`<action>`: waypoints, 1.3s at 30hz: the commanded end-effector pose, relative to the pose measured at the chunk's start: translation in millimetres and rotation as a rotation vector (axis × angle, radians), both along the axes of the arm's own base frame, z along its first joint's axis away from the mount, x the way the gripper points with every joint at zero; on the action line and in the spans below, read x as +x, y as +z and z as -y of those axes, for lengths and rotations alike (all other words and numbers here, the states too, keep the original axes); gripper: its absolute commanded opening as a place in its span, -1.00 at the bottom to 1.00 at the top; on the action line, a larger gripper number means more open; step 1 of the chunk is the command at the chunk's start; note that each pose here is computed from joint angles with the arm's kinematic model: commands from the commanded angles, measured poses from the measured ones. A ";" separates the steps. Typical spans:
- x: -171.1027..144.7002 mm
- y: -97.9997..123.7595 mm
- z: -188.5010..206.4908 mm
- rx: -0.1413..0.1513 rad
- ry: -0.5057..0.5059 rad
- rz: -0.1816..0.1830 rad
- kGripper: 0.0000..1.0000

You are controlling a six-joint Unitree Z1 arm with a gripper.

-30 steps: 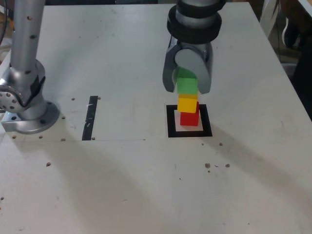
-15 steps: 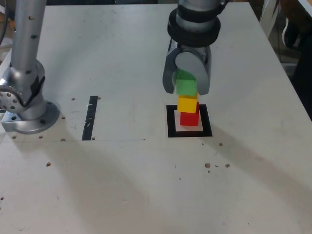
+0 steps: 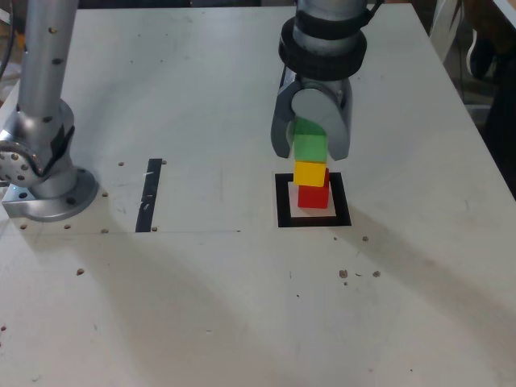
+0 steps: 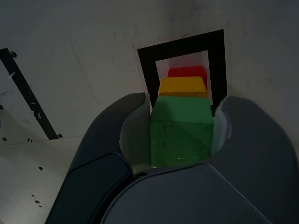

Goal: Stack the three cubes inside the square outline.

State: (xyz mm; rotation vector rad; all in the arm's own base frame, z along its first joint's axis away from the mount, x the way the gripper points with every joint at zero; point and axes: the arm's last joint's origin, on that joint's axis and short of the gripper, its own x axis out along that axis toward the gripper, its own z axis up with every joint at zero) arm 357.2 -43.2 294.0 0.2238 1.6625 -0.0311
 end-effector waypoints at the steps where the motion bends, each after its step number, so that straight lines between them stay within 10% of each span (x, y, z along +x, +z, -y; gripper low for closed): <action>1: 0.2 -1.3 -0.3 -0.001 0.000 -0.009 0.69; 12: -7.6 14.6 -1.1 0.007 -0.001 0.023 0.99; 23: -99.6 103.3 -0.3 0.022 -0.063 0.165 0.99; 27: -137.4 98.8 -7.6 0.027 -0.062 0.126 0.99; 35: -183.3 26.4 -7.3 0.008 -0.026 -0.096 0.99; 39: -204.2 -12.6 -6.3 -0.021 -0.020 -0.115 0.99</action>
